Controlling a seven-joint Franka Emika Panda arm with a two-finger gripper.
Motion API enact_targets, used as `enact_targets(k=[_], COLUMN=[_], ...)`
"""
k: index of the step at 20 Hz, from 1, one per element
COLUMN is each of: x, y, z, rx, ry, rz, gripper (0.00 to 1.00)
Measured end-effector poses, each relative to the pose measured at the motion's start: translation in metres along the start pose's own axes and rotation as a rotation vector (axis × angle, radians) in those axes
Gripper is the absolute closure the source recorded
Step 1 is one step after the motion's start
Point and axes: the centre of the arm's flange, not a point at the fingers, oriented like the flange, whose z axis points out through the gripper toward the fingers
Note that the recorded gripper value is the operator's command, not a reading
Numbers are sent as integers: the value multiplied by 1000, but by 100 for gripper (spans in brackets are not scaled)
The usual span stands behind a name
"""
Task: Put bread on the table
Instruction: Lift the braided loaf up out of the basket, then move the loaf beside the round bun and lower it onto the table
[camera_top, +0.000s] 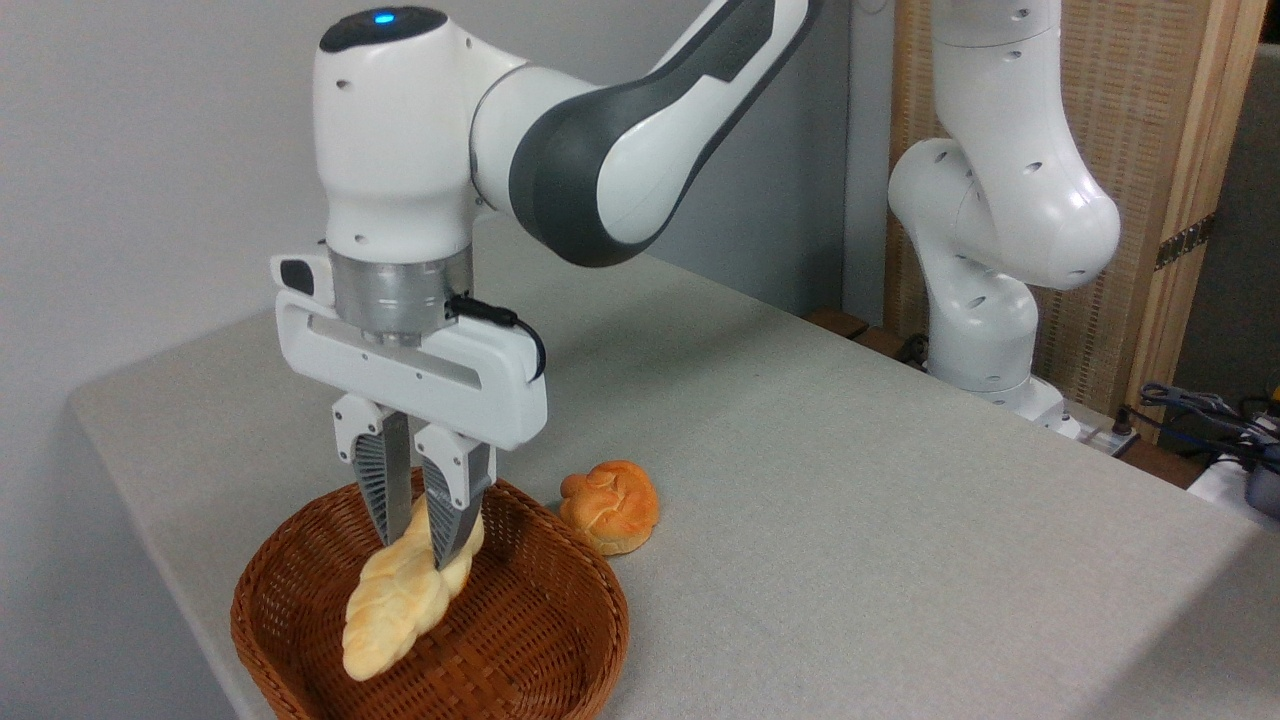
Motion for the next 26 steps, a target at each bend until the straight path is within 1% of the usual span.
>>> enact_targets(k=[6,8,9,12,16,19,21,23,26], x=[4,3,2,-5,-17,-29,-38,-46,-51], y=[19,31,36,48,68,80,88,92,101], z=[-48,-61,-65,-72,-70,-66,-61,-56,-52], rx=[7,1,-6,-29,-70,-108,-141,-168,-189], ry=[77,84,74,25,-80,-177,-254,-308,-348], rz=[31,50,58,75,116,168,222,268,309], gripper=[55,55,55,55,55,55,55,54,43])
